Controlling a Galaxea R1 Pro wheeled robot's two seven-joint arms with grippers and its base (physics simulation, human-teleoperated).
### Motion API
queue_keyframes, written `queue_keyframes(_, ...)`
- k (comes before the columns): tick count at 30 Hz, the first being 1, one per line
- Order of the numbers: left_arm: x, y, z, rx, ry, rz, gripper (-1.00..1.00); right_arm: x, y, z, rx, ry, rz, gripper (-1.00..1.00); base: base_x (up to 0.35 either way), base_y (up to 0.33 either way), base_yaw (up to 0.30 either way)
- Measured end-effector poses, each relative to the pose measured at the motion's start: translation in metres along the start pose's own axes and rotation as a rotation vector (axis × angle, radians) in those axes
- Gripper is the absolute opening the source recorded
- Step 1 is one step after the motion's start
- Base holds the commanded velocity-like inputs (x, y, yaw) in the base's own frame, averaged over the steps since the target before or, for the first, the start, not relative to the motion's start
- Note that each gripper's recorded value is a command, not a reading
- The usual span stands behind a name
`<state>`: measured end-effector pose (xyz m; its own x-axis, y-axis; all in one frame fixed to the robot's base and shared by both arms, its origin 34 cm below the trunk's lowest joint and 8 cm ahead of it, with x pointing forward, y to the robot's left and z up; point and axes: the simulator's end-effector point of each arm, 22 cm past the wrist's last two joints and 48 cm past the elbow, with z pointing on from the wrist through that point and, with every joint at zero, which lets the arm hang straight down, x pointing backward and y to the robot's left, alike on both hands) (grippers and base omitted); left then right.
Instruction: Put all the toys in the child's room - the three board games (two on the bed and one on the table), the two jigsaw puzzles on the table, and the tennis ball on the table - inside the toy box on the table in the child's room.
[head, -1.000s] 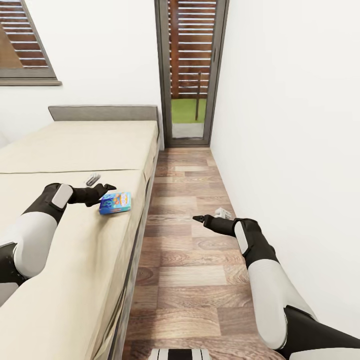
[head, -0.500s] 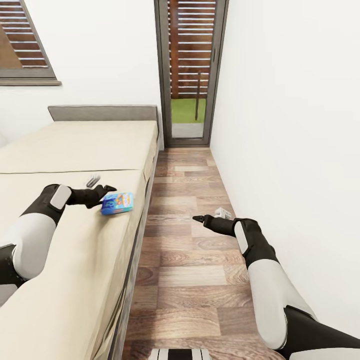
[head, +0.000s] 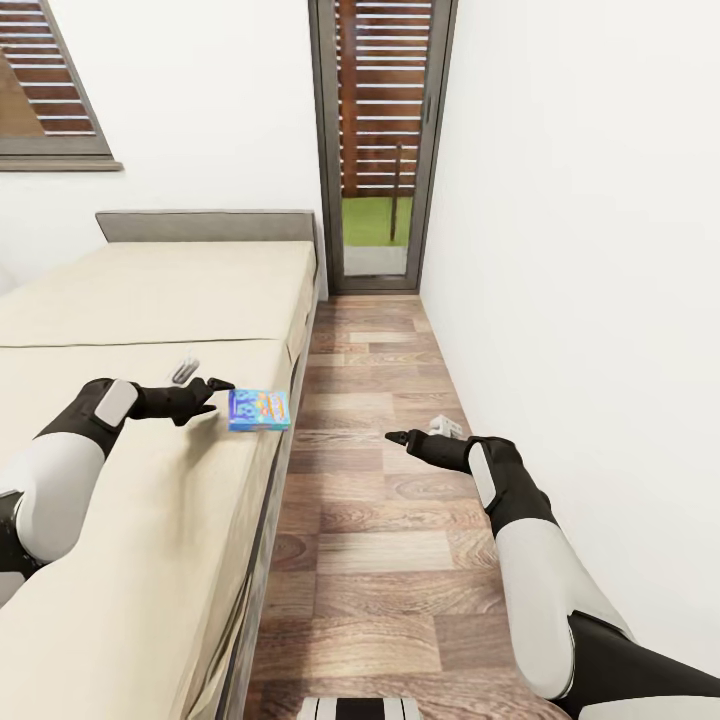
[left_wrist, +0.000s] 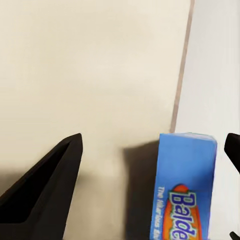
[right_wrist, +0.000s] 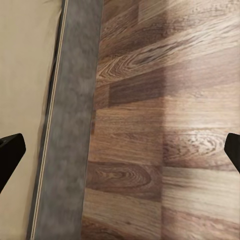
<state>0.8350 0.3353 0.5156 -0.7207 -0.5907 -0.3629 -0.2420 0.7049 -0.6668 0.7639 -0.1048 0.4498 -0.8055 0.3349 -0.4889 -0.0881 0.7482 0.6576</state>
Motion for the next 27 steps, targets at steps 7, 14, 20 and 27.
queue_keyframes(7, 0.0, -0.002, 0.0, 0.011, -0.001, -0.004, 1.0, 0.0, 0.0, 0.0, 0.0, 0.0, 0.0, 1.0, 0.0, 0.0, -0.006)
queue_keyframes(14, -0.001, -0.005, -0.001, 0.035, -0.009, -0.026, 1.0, 0.0, 0.0, 0.0, 0.0, 0.0, 0.0, 1.0, 0.0, 0.0, -0.001)
queue_keyframes(20, 0.004, 0.001, 0.001, 0.03, -0.003, -0.032, 1.0, 0.0, 0.0, 0.0, 0.0, -0.001, -0.001, 1.0, 0.0, 0.0, 0.0)
queue_keyframes(27, -0.005, 0.007, -0.007, 0.023, -0.021, -0.03, 1.0, 0.0, 0.0, 0.0, 0.0, -0.001, -0.001, 1.0, 0.0, 0.0, 0.0)
